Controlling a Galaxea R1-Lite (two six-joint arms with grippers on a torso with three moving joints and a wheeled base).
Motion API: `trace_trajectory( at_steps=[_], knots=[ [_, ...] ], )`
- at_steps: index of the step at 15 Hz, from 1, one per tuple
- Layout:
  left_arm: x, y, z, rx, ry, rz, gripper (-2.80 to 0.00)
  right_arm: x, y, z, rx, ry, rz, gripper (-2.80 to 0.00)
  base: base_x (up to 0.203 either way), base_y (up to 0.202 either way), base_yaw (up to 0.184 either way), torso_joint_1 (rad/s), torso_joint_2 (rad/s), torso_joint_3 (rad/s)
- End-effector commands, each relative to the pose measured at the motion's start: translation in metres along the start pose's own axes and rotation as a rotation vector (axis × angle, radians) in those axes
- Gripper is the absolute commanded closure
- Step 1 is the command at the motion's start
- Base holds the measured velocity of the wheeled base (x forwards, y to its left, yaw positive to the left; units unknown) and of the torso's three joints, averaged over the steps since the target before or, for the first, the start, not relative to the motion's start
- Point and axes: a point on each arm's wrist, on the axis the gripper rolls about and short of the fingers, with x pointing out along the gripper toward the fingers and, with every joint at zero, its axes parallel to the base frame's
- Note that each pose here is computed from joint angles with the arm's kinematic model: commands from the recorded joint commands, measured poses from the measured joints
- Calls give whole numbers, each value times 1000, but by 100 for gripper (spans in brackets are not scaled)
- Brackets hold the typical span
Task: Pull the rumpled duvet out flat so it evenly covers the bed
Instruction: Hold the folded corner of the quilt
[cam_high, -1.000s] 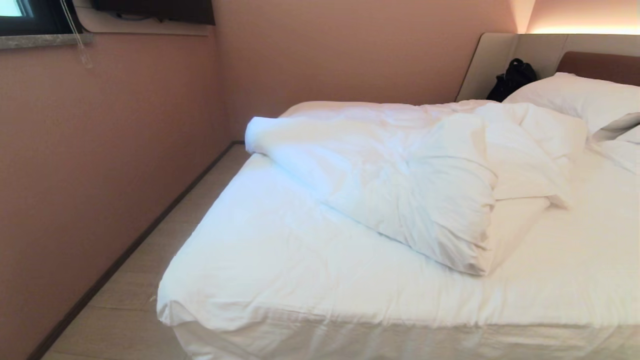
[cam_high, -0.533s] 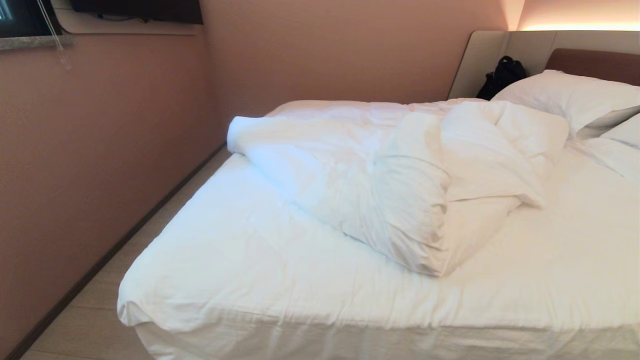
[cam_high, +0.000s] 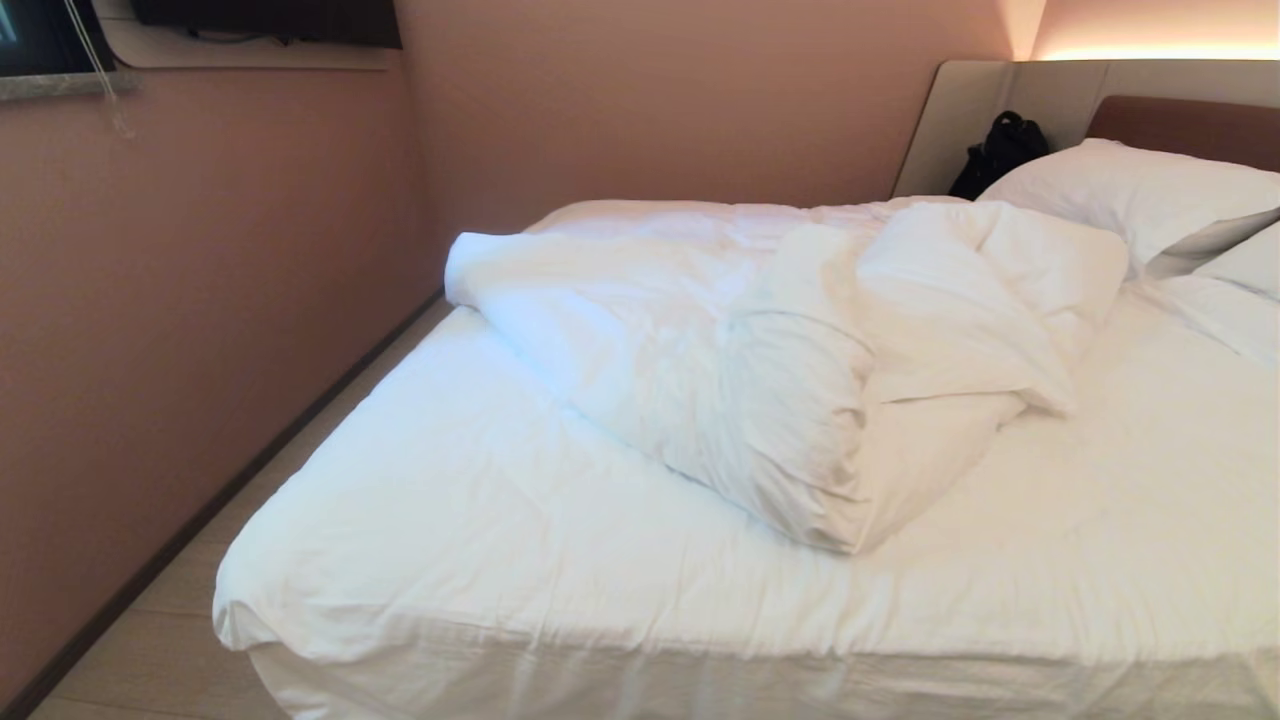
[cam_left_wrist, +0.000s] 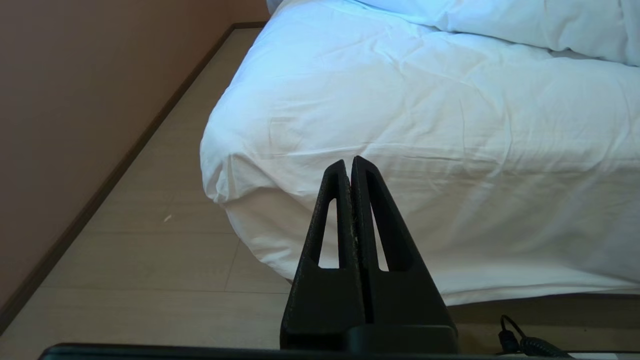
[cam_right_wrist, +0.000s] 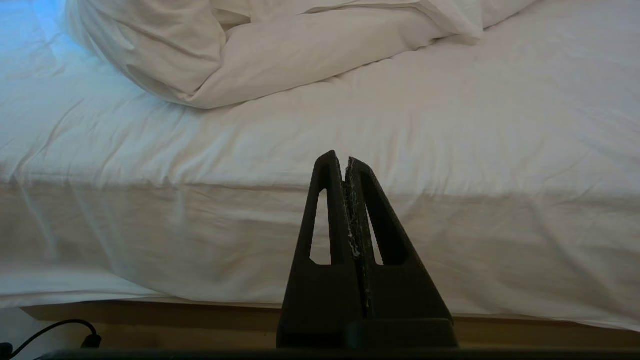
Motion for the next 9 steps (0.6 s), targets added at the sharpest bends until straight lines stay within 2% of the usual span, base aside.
trace_trajectory(
  at_steps=[1, 9],
  knots=[
    [0, 0, 0, -2, -2, 2, 0, 0, 0, 0, -1, 1, 0, 0, 0, 0, 0, 0, 0, 0],
    [0, 0, 1, 3, -6, 2, 0, 0, 0, 0, -1, 1, 0, 0, 0, 0, 0, 0, 0, 0]
  ],
)
